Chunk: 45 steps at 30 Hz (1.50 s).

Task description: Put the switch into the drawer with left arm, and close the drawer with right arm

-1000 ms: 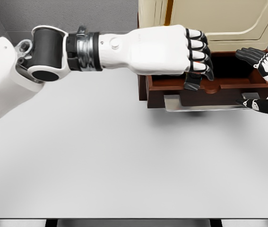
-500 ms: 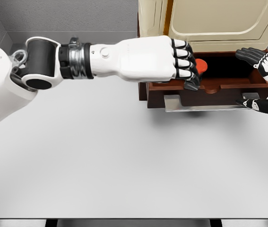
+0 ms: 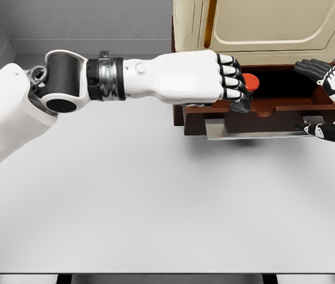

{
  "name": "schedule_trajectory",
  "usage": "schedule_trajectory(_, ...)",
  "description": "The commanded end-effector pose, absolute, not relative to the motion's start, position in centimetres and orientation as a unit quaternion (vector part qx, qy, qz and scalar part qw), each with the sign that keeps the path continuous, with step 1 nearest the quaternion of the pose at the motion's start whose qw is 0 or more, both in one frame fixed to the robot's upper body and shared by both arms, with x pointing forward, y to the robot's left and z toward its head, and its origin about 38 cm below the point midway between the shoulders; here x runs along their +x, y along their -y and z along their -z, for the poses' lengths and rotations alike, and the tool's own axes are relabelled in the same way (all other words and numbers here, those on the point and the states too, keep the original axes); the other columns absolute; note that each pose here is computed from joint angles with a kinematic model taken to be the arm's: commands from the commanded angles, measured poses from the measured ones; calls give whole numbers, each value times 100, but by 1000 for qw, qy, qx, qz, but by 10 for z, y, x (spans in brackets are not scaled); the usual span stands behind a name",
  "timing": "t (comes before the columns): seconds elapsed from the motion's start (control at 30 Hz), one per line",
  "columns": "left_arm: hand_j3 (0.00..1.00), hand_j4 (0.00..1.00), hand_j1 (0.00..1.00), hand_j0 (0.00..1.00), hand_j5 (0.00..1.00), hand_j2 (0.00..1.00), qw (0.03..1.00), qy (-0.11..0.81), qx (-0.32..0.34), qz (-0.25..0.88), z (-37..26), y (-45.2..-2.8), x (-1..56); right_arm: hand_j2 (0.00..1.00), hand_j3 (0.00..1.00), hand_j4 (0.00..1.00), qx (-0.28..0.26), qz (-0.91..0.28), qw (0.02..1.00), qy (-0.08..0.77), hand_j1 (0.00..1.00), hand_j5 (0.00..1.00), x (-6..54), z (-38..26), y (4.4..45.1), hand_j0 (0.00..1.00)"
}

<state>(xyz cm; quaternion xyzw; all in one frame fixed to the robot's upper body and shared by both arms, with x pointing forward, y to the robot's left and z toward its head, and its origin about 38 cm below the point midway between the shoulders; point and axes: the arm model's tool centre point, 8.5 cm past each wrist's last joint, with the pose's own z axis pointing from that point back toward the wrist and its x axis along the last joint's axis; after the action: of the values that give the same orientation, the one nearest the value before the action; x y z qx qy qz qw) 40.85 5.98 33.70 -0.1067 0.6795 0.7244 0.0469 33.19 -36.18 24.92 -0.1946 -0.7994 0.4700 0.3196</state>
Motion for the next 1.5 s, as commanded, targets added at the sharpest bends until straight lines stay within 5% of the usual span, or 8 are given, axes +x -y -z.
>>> schedule_trajectory(0.0, 74, 74, 74, 74, 74, 74, 37, -676, -105, -728, -332, -58, 414, 100, 100, 100, -193, -469, 321, 800, 100, 100, 332, -249, 362, 100)
schedule_trajectory(0.5, 76, 76, 76, 76, 76, 76, 2, -667, -101, -738, -318, -30, 441, 100, 100, 100, -193, -468, 321, 801, 100, 100, 332, -249, 362, 100)
schedule_trajectory(0.67, 100, 100, 100, 100, 100, 100, -20, -699, -128, -703, -354, -36, 462, 100, 100, 100, -193, -468, 321, 801, 100, 100, 332, -249, 362, 100)
schedule_trajectory(0.93, 99, 99, 99, 99, 99, 99, -4, -717, -143, -682, -384, -43, 460, 100, 100, 100, -193, -468, 321, 801, 100, 100, 332, -249, 362, 100)
schedule_trajectory(0.97, 84, 84, 84, 84, 84, 84, 1, -718, -142, -681, -386, -42, 457, 100, 100, 100, -193, -468, 321, 801, 100, 100, 332, -249, 362, 100)
schedule_trajectory(1.03, 73, 73, 73, 73, 73, 73, 20, -721, -142, -678, -391, -39, 446, 100, 100, 100, -192, -468, 321, 800, 100, 100, 332, -249, 362, 100)
schedule_trajectory(1.37, 74, 74, 74, 74, 74, 74, 44, -715, -142, -683, -383, -86, 410, 100, 100, 100, -190, -464, 323, 803, 100, 100, 331, -250, 363, 100)
schedule_trajectory(1.47, 75, 75, 75, 75, 75, 75, -6, -691, -158, -705, -369, -142, 416, 100, 100, 100, -185, -458, 327, 805, 100, 100, 331, -251, 365, 100)
